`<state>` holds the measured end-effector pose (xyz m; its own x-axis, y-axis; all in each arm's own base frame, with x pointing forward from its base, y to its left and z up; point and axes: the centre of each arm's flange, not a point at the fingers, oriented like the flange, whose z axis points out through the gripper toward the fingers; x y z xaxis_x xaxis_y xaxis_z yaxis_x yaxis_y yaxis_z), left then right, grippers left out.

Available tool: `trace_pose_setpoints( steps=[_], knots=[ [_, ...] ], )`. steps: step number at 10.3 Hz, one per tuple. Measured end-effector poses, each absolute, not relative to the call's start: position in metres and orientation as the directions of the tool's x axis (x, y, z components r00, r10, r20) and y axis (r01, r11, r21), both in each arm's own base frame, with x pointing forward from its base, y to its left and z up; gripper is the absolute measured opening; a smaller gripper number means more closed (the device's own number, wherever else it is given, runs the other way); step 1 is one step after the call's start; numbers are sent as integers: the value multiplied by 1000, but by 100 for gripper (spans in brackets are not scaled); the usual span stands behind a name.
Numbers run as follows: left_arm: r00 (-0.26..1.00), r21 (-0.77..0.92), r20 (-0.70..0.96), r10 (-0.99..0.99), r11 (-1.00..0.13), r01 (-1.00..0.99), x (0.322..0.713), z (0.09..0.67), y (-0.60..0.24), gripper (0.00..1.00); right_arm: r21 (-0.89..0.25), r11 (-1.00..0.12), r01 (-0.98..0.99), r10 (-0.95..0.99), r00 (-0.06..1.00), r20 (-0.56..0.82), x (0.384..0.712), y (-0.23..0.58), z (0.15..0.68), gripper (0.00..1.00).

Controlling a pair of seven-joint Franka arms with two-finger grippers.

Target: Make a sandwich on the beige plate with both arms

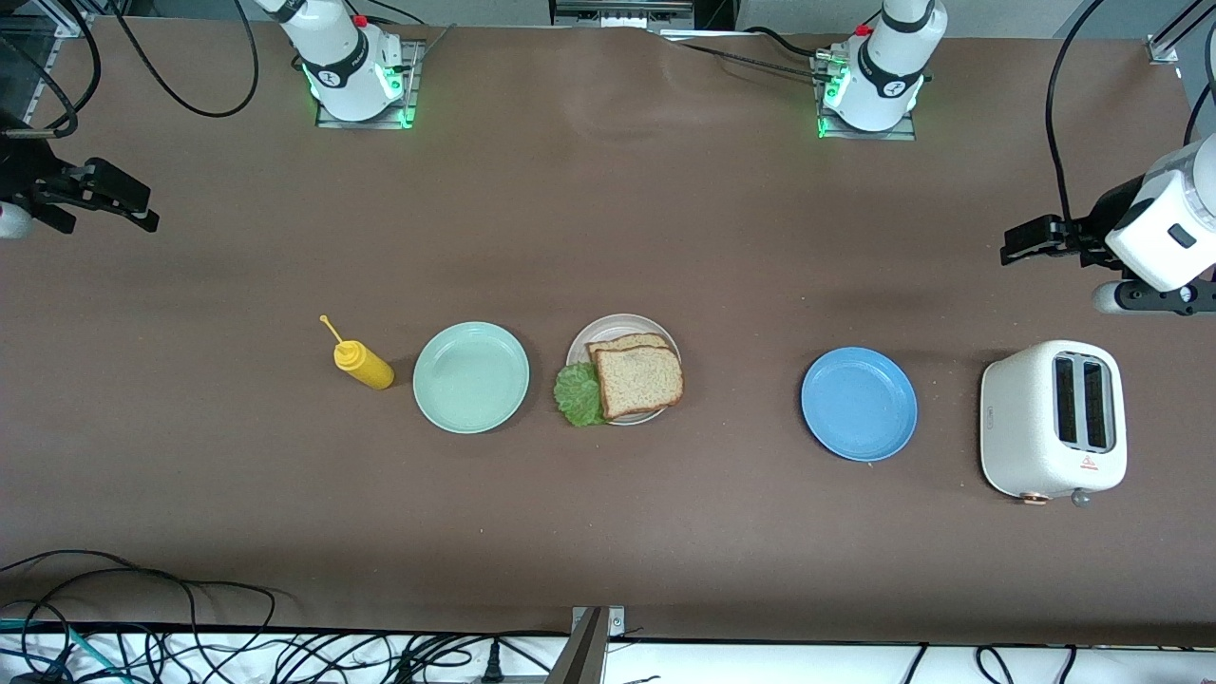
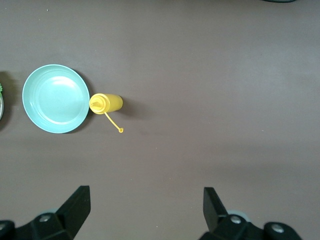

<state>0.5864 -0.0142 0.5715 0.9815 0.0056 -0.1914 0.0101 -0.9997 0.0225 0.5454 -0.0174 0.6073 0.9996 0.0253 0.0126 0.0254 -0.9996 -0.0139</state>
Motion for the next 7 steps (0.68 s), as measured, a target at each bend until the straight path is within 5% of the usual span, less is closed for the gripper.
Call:
trace_pose_setpoints(
  steps=[7],
  knots=[
    [986,23,-164,6,-1000,10,590,573,-14,100,-14,-1000,23,22,1000,3,548,-18,602,100]
  ],
)
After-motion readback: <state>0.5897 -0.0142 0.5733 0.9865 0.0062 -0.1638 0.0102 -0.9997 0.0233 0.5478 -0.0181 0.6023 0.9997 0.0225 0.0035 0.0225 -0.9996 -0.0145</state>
